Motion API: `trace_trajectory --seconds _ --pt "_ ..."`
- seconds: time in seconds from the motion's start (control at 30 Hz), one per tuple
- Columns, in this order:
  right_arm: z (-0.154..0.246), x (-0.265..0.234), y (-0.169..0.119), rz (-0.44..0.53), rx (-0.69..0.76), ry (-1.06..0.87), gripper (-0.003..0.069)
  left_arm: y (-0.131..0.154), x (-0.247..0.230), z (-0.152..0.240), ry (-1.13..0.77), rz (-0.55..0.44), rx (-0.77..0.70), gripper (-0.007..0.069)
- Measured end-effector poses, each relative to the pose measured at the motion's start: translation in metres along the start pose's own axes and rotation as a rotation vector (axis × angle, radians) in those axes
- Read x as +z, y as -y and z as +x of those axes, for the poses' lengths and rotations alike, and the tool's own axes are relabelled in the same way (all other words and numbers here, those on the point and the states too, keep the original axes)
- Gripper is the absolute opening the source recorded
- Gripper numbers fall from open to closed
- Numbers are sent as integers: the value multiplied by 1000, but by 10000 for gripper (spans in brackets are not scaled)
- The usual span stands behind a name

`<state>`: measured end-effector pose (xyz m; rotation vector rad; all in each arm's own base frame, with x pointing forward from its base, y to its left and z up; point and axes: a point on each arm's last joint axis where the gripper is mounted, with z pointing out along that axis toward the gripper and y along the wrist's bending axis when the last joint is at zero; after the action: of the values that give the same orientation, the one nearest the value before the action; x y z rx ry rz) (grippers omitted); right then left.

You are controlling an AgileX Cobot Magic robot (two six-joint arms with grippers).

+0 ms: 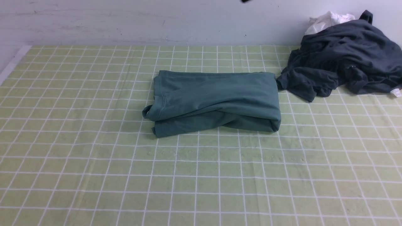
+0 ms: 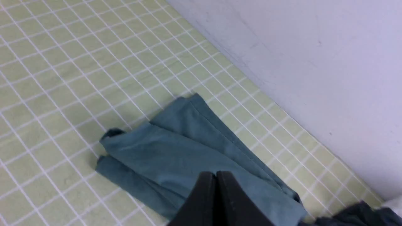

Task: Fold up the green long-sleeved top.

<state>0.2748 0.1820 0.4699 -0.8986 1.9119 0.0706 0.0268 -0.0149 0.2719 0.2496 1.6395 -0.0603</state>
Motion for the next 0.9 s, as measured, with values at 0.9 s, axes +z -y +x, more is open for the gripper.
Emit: trace_trajectory --seconds 0.9 --pt "313 -75 -102 75 279 623 -16 0 0 1 23 39 39 -4"
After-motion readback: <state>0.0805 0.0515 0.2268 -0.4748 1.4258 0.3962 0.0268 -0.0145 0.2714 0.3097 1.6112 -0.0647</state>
